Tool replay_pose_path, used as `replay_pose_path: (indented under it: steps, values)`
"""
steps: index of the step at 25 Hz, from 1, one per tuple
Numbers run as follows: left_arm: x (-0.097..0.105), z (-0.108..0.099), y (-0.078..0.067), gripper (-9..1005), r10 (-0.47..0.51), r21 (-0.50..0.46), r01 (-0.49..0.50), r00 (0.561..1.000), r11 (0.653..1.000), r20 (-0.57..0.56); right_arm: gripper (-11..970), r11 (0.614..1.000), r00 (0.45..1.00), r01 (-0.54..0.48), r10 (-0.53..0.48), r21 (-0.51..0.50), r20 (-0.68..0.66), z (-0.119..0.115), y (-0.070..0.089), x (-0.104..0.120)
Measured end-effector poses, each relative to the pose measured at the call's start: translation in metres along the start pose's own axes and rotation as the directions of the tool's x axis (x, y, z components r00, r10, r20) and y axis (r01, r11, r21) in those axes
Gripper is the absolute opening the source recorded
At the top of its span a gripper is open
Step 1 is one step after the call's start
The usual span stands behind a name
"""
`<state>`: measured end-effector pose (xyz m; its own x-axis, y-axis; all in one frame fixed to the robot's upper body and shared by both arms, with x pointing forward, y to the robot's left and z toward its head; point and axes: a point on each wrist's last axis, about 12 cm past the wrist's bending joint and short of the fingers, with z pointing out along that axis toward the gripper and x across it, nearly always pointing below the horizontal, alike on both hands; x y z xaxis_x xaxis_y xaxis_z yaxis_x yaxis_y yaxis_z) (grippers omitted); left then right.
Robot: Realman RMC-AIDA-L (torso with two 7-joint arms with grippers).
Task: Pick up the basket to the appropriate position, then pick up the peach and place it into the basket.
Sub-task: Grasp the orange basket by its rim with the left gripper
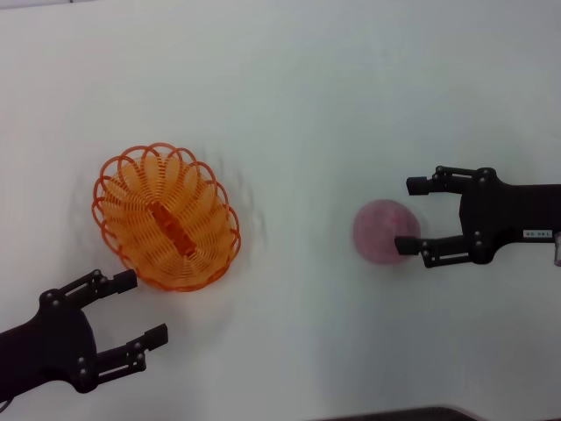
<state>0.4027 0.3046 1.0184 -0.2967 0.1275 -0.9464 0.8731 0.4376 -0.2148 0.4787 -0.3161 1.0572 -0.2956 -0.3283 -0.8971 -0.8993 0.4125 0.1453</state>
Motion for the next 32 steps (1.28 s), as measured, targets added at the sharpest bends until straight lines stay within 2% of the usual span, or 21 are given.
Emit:
replay_pose_path:
  steps: [3, 9, 32]
  values:
    - [0.0, 0.0, 0.0, 819, 0.001, 0.001, -0.001, 1.0, 1.0, 0.0, 928, 0.999, 1.0, -0.001, 0.002, 0.047, -0.016, 0.001, -0.003, 0.003]
    - [-0.001, 0.0, 0.0, 810, 0.001, 0.0, -0.001, 1.0, 1.0, 0.002, 929, 0.998, 0.997, 0.005, 0.0, 0.064, -0.077, 0.011, -0.007, 0.008]
    - [0.0, -0.001, 0.0, 773, -0.007, -0.015, 0.007, 1.0, 1.0, 0.007, 926, 1.0, 0.999, 0.017, -0.016, 0.004, -0.034, 0.008, -0.001, 0.002]
